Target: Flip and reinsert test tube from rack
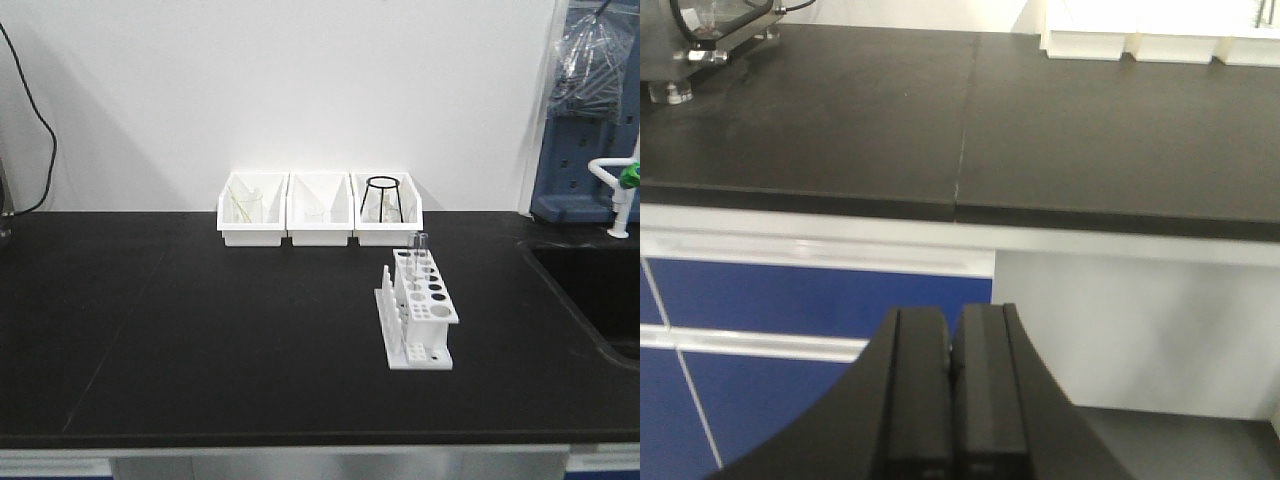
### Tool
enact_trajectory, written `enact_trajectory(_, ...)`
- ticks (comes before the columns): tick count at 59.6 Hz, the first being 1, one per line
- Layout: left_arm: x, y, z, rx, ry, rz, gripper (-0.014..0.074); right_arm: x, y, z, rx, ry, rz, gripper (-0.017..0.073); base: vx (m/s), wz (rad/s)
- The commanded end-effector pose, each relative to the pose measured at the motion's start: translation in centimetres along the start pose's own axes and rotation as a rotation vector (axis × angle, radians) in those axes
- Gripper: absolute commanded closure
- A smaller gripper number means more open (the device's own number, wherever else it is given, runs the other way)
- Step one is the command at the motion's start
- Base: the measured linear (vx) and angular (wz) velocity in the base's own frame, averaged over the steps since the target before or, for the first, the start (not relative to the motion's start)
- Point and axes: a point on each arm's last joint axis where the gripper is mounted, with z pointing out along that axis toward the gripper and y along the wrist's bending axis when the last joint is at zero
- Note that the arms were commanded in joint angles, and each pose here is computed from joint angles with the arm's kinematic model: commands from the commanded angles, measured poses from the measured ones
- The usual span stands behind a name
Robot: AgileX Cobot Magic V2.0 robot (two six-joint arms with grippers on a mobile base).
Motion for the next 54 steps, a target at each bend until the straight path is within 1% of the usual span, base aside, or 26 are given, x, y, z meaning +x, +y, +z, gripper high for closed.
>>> enact_trajectory(1,-0.82,-0.18,-0.12,0.023,-0.096,-0.003,0.0600,-0.79,-0.01,-0.10,0.004,-0.094,-0.008,0.0568,0.30,0.06)
enact_trajectory(54,-0.82,-0.18,-0.12,0.023,-0.096,-0.003,0.0600,-0.76,-0.01,-0.10,0.004,-0.091,-0.008,0.0568,0.28,0.04)
